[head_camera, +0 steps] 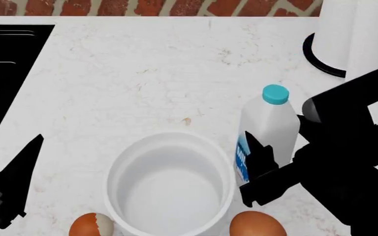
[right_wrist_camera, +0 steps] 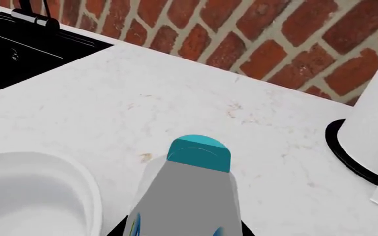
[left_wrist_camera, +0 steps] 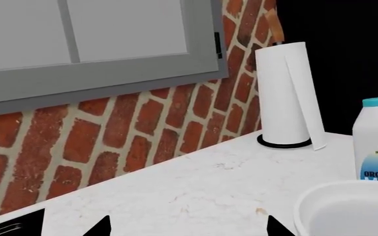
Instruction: Place the eggs and milk next to the bowl.
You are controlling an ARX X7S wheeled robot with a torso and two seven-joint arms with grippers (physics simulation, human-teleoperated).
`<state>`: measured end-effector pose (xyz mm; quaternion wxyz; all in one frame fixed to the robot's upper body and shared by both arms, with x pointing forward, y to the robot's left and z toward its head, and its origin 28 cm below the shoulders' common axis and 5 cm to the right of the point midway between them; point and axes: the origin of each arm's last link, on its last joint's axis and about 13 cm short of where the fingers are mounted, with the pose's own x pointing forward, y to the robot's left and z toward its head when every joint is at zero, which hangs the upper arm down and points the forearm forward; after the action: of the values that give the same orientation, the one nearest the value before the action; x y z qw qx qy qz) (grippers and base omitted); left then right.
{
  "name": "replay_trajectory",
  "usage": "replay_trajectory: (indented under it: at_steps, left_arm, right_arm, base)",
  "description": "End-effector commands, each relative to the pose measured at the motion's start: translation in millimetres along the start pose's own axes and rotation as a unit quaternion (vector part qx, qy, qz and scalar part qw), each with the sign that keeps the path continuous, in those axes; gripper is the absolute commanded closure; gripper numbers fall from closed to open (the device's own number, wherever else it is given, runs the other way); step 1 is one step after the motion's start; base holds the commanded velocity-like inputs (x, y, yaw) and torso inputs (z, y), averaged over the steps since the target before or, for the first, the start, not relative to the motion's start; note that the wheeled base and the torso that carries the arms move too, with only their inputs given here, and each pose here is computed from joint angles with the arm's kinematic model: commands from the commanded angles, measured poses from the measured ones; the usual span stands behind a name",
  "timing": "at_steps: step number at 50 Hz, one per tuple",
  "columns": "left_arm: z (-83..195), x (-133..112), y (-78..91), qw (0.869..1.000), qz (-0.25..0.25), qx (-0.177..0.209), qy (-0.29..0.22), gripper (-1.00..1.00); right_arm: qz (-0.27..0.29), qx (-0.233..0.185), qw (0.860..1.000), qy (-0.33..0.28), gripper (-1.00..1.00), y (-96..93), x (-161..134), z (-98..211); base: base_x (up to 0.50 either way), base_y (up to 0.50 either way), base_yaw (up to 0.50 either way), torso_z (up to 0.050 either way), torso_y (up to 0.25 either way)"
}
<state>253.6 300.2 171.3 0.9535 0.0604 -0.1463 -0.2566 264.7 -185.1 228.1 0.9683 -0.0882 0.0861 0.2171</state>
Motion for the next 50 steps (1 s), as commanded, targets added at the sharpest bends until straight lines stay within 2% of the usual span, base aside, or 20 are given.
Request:
replay_trajectory:
  at_steps: [1,20,50]
  left_arm:
    - [-0.1,2.0,3.1,1.0,0.0,0.004,-0.011,-1.0]
    - [-0.9,3.3,3.6,1.0,0.001,0.004,-0.012,-1.0]
    - [6.2,-0.4,4.2,1.0,0.005,0.006,-0.029,-1.0]
  right_arm:
    - [0.005,-0.013,1.0,-0.018,-1.0,-1.9,2.9,3.8]
    - [0.008,-0.014,1.0,-0.019,-1.0,-2.2,3.6,6.5]
    - [0.012,-0.047,0.997,-0.054,-1.0,6.6,-14.8,49.6]
  base:
    - [0.0,0.0,0.0,0.0,0.0]
    - [0.0,0.0,0.0,0.0,0.0]
    - [0.0,0.0,0.0,0.0,0.0]
